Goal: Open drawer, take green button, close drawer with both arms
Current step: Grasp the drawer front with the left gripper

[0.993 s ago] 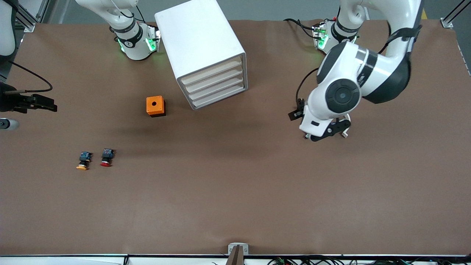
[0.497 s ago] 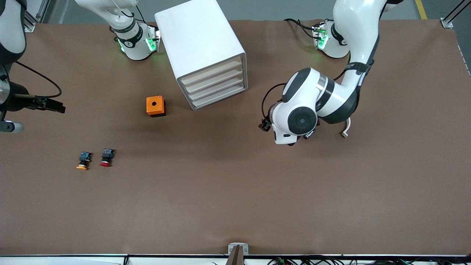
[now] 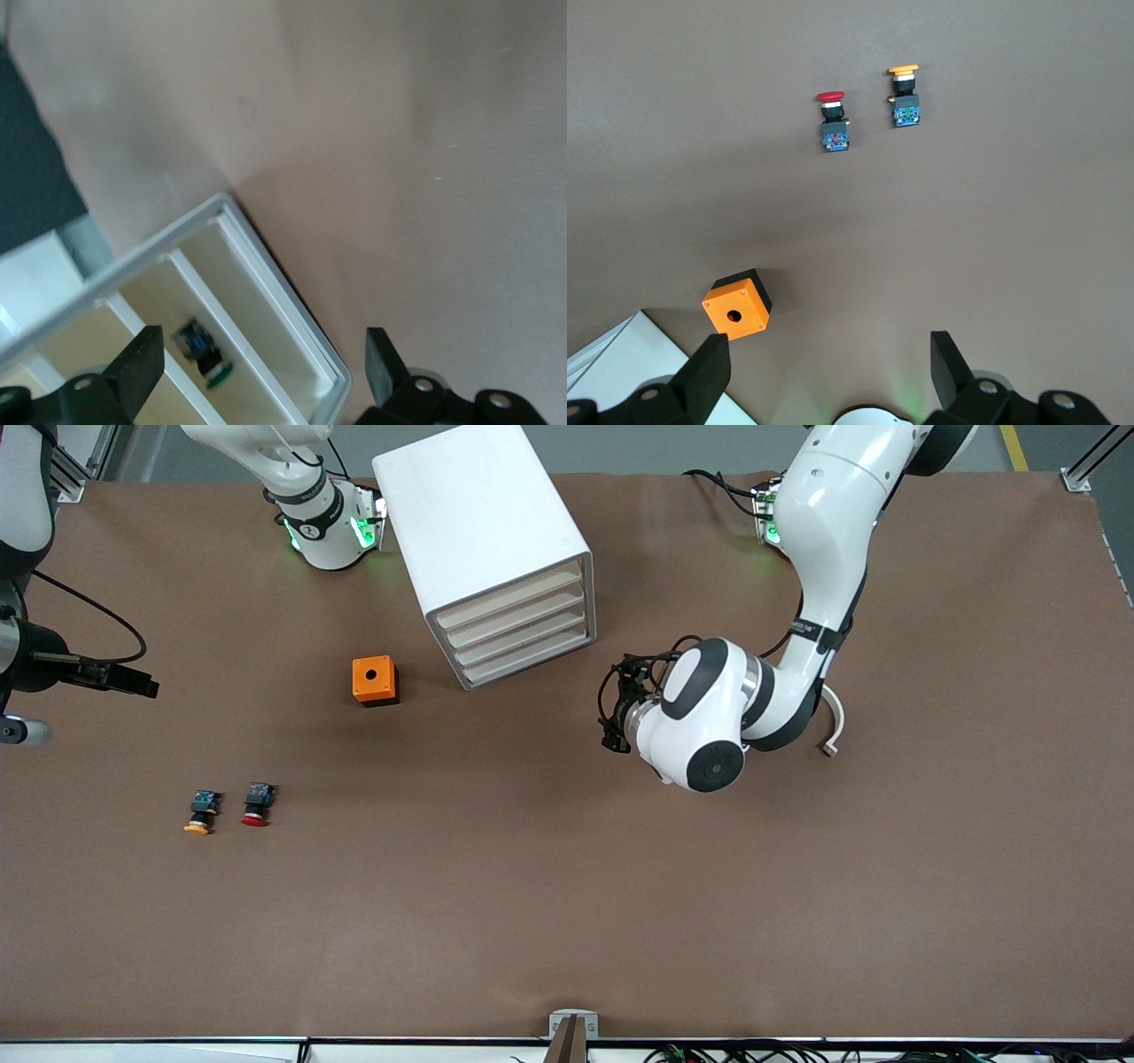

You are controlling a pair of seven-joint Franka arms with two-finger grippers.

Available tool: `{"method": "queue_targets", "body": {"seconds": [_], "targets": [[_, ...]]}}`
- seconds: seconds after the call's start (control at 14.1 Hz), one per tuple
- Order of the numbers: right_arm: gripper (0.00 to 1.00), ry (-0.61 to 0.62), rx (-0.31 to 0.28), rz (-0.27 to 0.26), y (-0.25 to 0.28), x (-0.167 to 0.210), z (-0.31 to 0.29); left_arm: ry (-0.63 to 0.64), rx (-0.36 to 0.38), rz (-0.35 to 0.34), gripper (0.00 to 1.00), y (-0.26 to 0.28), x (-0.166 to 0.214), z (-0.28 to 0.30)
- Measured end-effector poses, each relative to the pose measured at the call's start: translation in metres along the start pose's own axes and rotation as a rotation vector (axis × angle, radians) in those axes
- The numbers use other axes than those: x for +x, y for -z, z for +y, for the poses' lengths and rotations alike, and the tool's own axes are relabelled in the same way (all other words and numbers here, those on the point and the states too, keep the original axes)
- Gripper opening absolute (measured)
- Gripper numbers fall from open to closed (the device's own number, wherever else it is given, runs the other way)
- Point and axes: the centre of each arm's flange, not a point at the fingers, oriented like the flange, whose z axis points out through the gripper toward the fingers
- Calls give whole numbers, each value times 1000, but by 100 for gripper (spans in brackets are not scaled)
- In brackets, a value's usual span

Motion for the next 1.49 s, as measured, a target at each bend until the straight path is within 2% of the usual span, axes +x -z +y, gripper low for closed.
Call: {"method": "queue_targets", "body": {"seconds": [0.21, 0.43, 0.71, 1.14, 1.42, 1.49], "targets": [[100, 1, 0, 0, 0, 0, -2, 110, 64, -65, 100, -26, 10, 21], [100, -36, 3, 0, 0, -1, -6, 244, 139, -161, 100, -41, 18, 35], [100, -117, 10, -3, 0, -4, -30, 368, 271, -204, 100, -67, 27, 42], [100, -264, -14, 2, -1, -26, -127, 385, 467, -189, 100, -128, 26, 38], [100, -337, 7, 33, -1, -55, -208, 381, 533, -178, 96, -155, 23, 35], [100, -350, 11, 44, -1, -60, -220, 379, 541, -177, 89, -158, 21, 34]]}}
